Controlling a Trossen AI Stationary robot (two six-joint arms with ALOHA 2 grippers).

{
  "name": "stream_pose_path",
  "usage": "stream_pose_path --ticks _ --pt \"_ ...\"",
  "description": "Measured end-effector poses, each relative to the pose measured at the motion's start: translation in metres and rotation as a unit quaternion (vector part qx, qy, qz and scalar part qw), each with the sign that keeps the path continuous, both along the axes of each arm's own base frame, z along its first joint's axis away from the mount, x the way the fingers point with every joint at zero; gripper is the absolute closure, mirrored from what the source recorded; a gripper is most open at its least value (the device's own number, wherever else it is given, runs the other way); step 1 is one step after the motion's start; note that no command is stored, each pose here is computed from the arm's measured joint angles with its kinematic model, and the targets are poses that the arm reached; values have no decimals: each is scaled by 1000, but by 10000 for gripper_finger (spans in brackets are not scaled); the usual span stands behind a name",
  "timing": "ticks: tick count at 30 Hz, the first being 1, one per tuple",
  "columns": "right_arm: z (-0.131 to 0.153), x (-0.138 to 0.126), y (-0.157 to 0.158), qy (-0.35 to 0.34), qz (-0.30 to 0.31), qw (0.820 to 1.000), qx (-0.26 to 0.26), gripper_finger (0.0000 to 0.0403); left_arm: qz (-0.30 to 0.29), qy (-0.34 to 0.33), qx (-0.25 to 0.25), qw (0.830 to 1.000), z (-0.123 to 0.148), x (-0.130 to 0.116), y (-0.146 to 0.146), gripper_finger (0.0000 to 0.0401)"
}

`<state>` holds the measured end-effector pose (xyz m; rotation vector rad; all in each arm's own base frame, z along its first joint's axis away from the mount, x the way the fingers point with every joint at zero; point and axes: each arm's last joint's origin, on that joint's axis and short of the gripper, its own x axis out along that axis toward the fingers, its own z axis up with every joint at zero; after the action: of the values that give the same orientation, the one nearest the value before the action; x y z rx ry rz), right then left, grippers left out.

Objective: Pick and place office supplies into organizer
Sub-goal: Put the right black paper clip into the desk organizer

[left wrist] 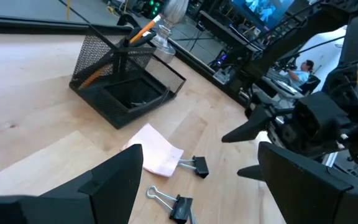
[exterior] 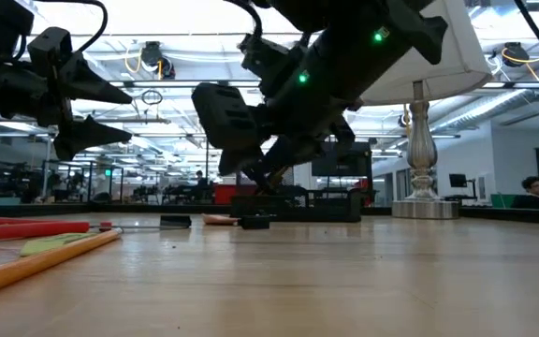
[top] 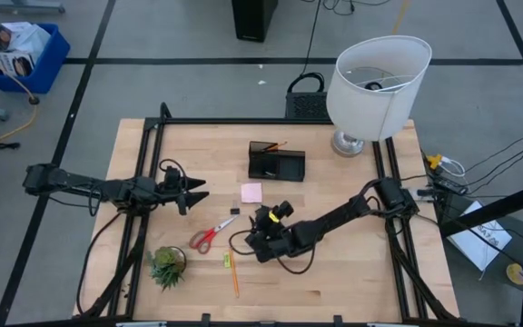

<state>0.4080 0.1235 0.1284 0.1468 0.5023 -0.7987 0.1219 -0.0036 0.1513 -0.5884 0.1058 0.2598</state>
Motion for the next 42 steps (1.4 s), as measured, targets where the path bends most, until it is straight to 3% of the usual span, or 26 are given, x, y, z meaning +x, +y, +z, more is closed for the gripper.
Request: stream_pose_path --ticks 6,13,32,36,42 --pt "-24 -12 -10 12 -12 1000 18 156 0 0 0 1000 0 0 0 77" --pt "-34 -15 -15 -1 0 999 41 156 0 -1 0 1000 0 0 0 77" --pt "-64 -9 -22 8 -3 999 40 157 0 -1 4 1000 0 0 0 77" --pt "-64 -9 -21 10 -1 999 45 178 0 -1 4 1000 0 0 0 77" --pt "-65 -9 -21 11 2 999 48 240 0 0 4 1000 0 0 0 77"
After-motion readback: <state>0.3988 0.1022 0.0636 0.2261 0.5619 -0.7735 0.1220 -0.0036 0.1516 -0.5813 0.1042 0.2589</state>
